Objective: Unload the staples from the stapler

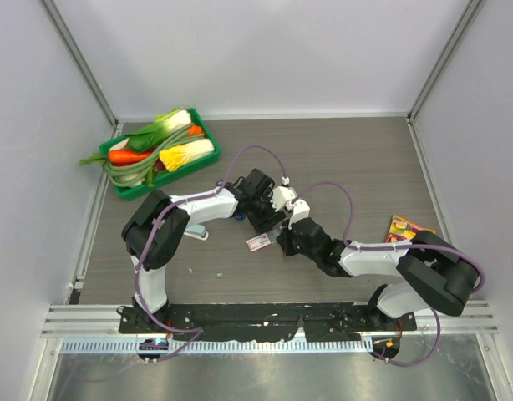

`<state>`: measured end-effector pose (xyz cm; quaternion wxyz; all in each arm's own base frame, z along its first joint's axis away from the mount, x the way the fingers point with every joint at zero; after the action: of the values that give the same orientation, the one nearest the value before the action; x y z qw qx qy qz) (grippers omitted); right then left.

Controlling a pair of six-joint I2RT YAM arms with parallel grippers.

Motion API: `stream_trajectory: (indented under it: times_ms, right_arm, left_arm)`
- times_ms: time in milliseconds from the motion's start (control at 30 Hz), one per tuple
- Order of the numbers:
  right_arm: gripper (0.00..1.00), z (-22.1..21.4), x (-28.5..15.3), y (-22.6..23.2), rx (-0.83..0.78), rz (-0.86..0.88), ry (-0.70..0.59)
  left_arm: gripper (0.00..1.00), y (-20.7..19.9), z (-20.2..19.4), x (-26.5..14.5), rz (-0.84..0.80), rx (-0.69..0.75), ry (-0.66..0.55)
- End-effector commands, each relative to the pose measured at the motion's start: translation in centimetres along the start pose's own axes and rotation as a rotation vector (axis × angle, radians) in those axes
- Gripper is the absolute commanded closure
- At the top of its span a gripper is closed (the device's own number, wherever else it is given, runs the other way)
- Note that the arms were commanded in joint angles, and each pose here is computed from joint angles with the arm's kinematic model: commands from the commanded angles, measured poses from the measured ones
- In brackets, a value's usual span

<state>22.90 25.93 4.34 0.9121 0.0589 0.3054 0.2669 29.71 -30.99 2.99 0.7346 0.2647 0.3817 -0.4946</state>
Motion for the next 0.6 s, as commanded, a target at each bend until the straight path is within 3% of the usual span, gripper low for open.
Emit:
stream_trajectory:
  times_ms: [0,200,300,367,567]
  right_arm:
    - [0.99,1.0,-0.2,0.4,0.003,0.016,-0.033]
    - [0.99,2.4,-1.1,-1.4,0.01,-0.05,-0.069]
    - [0.82,3.1,-1.2,-2.4,0.046,-0.064,-0.08]
    - [0.75,3.3,-1.2,-2.9,0.063,-0.068,-0.087]
    - [0.72,3.2,-0.6,-3.8,0.118,-0.052,-0.068]
  left_arm:
    - [0.38,-0.7,0.0,-0.3,-0.021,0.02,-0.012]
    - [0.36,-0.1,1.8,-1.8,0.002,0.035,-0.039]
    - [0.33,0.8,3.7,-4.1,0.015,0.032,-0.081]
    - [0.31,1.2,4.2,-5.8,0.019,0.03,-0.093]
    - [0.27,1.4,3.2,-9.4,0.027,0.071,-0.092]
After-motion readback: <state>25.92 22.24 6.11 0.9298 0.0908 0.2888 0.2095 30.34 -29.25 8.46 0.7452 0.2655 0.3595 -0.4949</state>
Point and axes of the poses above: each gripper's point midway between its finger pads, its own x axis out along the fingers, its own y axis along the line the jaws close on, z = x × y, the point moved 1 cm from there along -x, back along the fingers
